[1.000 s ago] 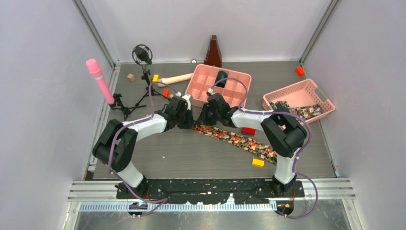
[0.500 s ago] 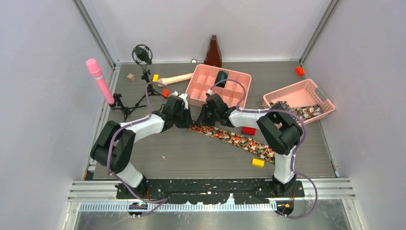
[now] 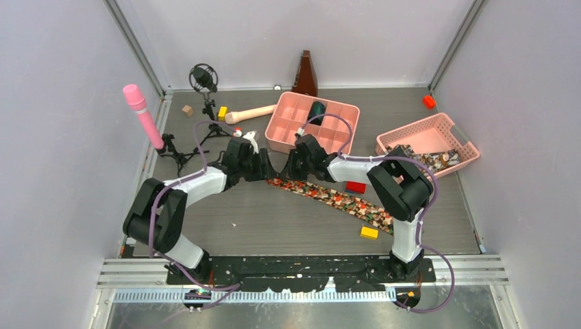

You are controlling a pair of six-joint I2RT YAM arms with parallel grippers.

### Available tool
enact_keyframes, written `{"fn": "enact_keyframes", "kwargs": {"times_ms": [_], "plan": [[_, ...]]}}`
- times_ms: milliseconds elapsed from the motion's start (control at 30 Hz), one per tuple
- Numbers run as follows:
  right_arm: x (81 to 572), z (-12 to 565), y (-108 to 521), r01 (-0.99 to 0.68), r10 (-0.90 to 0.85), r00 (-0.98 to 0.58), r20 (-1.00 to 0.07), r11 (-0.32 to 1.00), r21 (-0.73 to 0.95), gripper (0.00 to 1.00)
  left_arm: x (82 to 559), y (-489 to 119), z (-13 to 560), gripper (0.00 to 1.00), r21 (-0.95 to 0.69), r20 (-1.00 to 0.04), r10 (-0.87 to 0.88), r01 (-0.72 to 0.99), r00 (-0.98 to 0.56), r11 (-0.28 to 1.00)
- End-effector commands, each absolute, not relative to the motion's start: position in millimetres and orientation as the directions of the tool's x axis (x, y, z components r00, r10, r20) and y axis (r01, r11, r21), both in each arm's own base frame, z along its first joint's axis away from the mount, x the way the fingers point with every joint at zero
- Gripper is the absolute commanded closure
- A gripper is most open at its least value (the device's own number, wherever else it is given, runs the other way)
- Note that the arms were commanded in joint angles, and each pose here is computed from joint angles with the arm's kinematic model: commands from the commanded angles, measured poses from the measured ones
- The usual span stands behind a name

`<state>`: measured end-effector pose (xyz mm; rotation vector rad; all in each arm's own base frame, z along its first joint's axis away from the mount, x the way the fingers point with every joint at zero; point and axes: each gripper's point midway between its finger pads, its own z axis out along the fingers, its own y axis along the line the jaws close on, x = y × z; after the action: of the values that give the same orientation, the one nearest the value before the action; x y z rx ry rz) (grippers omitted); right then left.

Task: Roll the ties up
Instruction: Roll the tie at the center of the board.

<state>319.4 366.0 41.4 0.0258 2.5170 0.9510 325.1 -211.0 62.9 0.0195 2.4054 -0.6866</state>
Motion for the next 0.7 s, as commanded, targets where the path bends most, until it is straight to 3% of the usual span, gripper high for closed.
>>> {"fn": "enact_keyframes", "kwargs": {"times_ms": [0, 433, 667], "plan": [[317.7, 45.6, 366.9, -0.145, 0.177, -0.895, -0.41, 0.753, 0.642, 1.0, 333.2, -207.1, 59.5, 0.44, -0.519, -0.564, -0.211, 0.144, -0.798, 0.842], [317.2, 46.7, 364.2, -0.145, 0.181, -0.891, -0.417, 0.757, 0.638, 1.0, 322.8, -221.5, 37.2, 0.43, -0.619, -0.469, -0.233, 0.129, -0.852, 0.775], [317.0, 46.7, 363.2, -0.141, 0.185, -0.89, -0.417, 0.758, 0.637, 1.0, 314.9, -227.6, 29.2, 0.61, -0.657, -0.43, -0.235, 0.124, -0.871, 0.744]]}}
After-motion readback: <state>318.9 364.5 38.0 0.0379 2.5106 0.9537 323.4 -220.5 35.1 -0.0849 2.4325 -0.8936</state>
